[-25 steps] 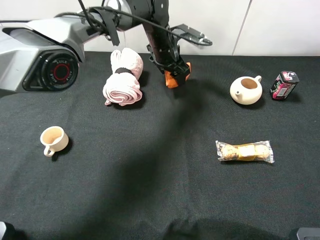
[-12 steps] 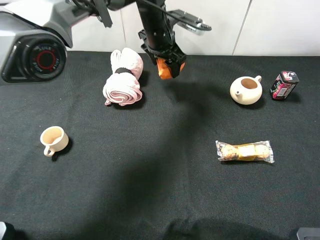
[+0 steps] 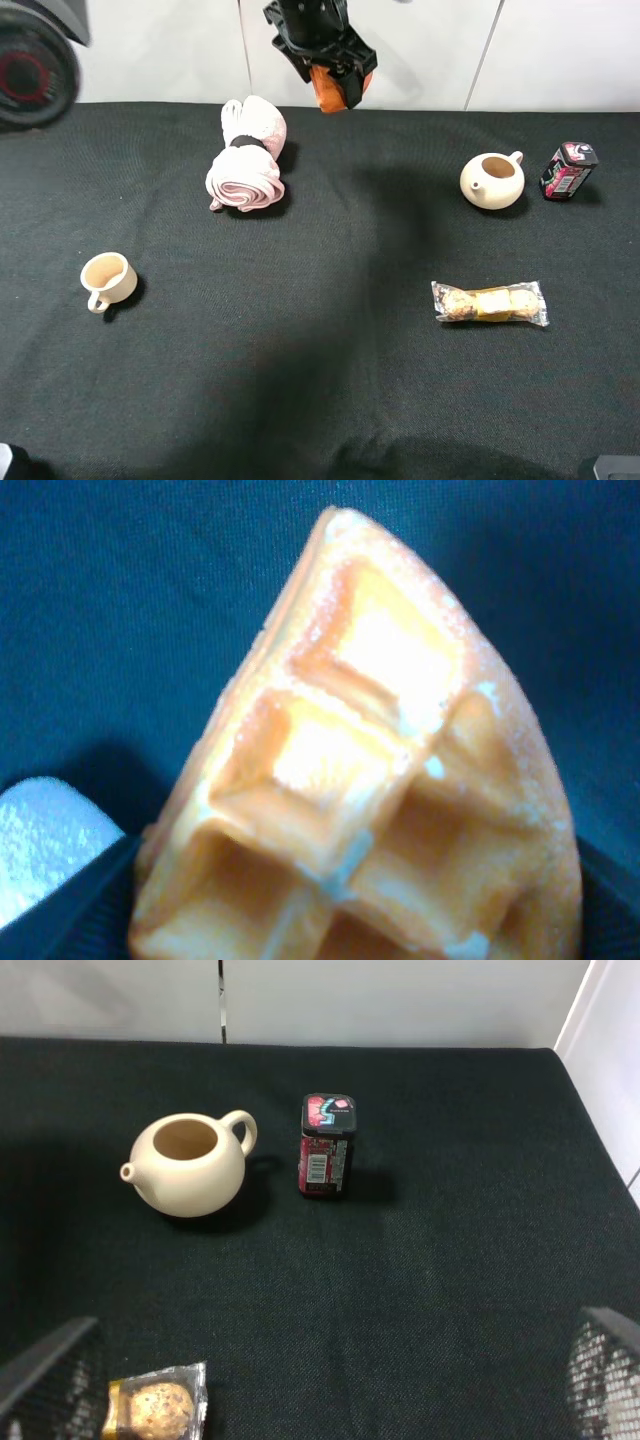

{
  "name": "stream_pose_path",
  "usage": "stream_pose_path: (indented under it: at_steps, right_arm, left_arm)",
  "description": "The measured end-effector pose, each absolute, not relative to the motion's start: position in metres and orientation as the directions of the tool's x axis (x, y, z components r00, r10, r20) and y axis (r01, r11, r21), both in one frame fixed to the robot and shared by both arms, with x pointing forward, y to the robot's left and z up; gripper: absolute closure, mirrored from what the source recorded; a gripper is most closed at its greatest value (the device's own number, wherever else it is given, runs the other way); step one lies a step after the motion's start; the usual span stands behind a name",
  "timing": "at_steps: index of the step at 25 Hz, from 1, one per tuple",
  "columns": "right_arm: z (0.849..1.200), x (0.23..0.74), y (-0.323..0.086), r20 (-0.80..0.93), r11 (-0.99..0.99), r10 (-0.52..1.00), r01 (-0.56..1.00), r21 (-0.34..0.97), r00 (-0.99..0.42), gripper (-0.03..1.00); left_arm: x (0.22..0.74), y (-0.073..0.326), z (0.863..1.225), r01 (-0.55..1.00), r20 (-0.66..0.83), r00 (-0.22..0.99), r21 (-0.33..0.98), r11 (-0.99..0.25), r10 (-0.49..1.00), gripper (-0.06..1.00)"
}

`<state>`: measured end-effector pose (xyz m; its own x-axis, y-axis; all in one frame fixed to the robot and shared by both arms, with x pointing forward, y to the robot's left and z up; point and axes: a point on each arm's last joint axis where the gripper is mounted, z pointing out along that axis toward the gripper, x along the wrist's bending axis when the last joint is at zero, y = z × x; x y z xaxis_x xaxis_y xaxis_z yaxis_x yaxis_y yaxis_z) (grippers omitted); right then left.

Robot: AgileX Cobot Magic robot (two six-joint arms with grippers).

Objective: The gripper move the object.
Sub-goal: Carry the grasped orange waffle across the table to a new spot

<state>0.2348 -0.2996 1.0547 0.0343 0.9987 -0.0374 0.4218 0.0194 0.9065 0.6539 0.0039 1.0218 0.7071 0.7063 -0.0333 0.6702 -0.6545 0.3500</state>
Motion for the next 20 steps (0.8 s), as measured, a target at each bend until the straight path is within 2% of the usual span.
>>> stream_pose_path:
  at_steps: [20]
  right_arm:
    - [1.055,0.235,-0.300,-0.039,0.021,0.999,0.422,0.906,0.034,0.27]
  left_arm:
    - [0.585,0.053,1.052,0.716,-0.036,0.687,0.204,-0.667,0.726,0.15]
